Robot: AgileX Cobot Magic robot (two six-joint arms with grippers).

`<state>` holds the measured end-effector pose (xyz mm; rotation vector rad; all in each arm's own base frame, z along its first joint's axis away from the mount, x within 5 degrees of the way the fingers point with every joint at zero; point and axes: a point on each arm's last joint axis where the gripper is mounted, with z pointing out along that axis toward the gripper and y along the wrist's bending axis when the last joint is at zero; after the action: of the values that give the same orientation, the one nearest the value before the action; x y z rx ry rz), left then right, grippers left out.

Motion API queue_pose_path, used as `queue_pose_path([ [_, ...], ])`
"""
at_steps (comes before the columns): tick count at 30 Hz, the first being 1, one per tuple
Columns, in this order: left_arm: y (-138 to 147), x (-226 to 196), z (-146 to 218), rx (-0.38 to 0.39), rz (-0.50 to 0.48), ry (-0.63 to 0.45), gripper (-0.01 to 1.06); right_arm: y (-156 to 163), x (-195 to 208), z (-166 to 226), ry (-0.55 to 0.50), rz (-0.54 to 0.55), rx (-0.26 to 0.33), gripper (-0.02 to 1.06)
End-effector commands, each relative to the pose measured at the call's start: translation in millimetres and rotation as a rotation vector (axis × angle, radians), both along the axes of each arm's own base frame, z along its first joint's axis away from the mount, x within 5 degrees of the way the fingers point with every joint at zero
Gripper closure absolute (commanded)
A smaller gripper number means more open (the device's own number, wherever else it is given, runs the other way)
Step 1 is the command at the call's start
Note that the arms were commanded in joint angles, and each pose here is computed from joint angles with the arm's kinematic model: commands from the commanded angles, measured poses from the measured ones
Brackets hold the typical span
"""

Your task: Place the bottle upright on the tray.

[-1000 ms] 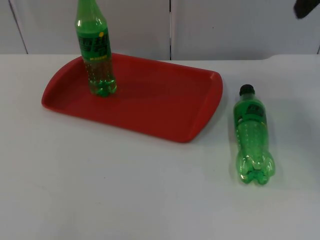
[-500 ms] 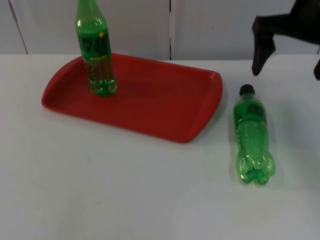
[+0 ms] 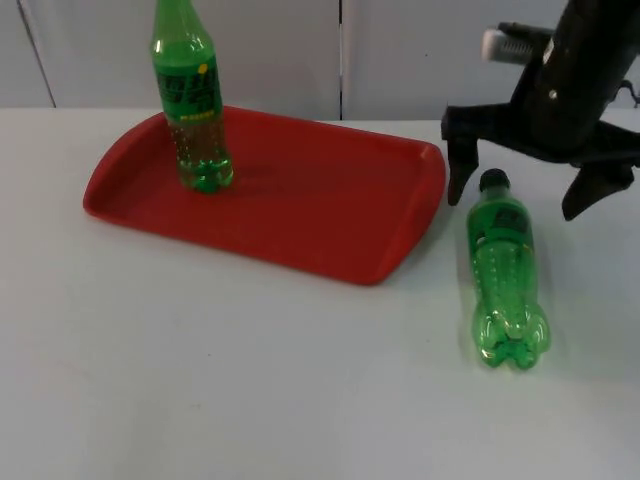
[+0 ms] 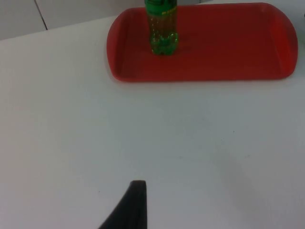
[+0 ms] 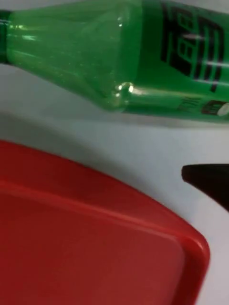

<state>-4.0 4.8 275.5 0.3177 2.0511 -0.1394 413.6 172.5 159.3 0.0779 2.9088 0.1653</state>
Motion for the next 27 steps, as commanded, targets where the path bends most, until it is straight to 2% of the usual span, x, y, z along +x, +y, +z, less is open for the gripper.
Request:
queue_pose_path([
  [1, -0.6, 0.1, -0.7, -0.008, -0.008, -0.008, 0.00, 0.3, 2.4, -4.5, -0.005, -0.011, -0.013, 0.08],
  [3, -0.6, 0.1, -0.7, -0.008, -0.008, -0.008, 0.00, -1.8, 5.7, -11.5, -0.020, -0.029, -0.040, 0.09],
  [5, -0.6, 0.1, -0.7, -0.008, -0.008, -0.008, 0.00, -1.9, 7.7, -12.4, -0.039, -0.044, -0.039, 0.09],
  [10, -0.6, 0.1, -0.7, -0.008, -0.008, -0.008, 0.00, -0.6, 13.1, -11.5, -0.091, -0.081, -0.005, 0.09],
  [20, -0.6, 0.1, -0.7, -0.008, -0.008, -0.008, 0.00, -4.4, 13.7, -37.2, -0.022, -0.137, -0.011, 0.09],
  [24, -0.6, 0.1, -0.7, -0.008, -0.008, -0.008, 0.00, -6.0, 16.1, -43.5, -0.023, -0.151, 0.001, 0.12],
  [27, -0.6, 0.1, -0.7, -0.008, -0.008, -0.008, 0.00, -9.2, 16.3, -48.1, 0.014, -0.180, 0.035, 0.13],
])
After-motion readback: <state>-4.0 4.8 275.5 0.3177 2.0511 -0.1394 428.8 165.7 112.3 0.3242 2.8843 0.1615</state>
